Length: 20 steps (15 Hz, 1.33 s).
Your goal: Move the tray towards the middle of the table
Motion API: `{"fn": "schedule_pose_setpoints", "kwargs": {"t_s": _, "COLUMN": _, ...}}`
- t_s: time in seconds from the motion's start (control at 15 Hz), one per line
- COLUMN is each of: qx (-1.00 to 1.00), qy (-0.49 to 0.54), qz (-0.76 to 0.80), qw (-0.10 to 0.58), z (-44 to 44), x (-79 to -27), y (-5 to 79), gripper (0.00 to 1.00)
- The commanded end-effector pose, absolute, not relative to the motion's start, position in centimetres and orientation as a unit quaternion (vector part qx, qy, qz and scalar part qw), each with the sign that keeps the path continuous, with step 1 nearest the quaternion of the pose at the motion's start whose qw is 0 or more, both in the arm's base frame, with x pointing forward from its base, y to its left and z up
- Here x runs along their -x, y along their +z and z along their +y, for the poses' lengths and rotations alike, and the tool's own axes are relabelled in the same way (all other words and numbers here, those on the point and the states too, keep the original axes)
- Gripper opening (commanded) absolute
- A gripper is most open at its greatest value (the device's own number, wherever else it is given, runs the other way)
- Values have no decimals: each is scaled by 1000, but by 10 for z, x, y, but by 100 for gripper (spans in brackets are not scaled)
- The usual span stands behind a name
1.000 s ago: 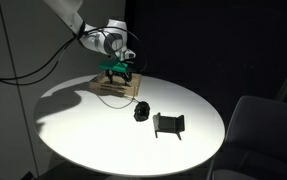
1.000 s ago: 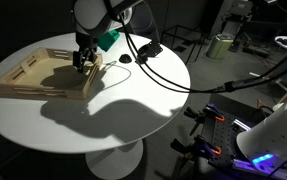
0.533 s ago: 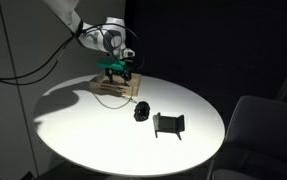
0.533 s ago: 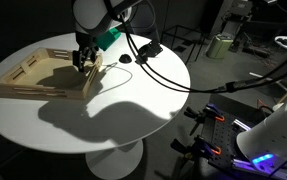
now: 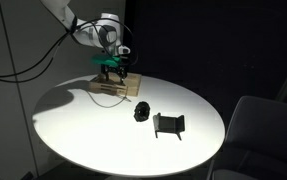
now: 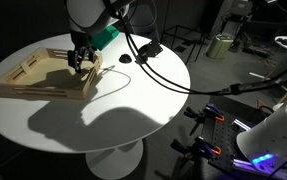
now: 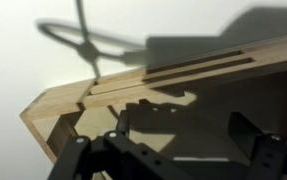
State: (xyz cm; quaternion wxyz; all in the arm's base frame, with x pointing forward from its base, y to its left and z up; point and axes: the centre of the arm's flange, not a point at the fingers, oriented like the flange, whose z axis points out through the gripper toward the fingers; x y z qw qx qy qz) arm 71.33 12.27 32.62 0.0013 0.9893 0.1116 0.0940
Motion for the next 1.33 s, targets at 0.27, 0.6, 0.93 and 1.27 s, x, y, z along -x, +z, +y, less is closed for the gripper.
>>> {"fn": "schedule_pose_setpoints", "kwargs": {"t_s": 0.27, "qx": -979, "qy": 82, "qz": 187, "qw": -9, "z": 93, "x": -708, "y": 319, "gripper": 100}}
{"fn": "schedule_pose_setpoints", "kwargs": {"t_s": 0.6, "qx": -973, "qy": 79, "qz": 218, "qw": -19, "z": 78, "x": -706, "y": 318, "gripper": 100}}
{"fn": "schedule_pose_setpoints", "kwargs": {"t_s": 0.93, "qx": -960, "qy": 67, "qz": 271, "qw": -18, "z": 78, "x": -710, "y": 317, "gripper": 100}}
{"fn": "schedule_pose_setpoints", "kwargs": {"t_s": 1.27, "qx": -951, "qy": 57, "qz": 303, "qw": -10, "z": 79, "x": -710, "y": 318, "gripper": 100}}
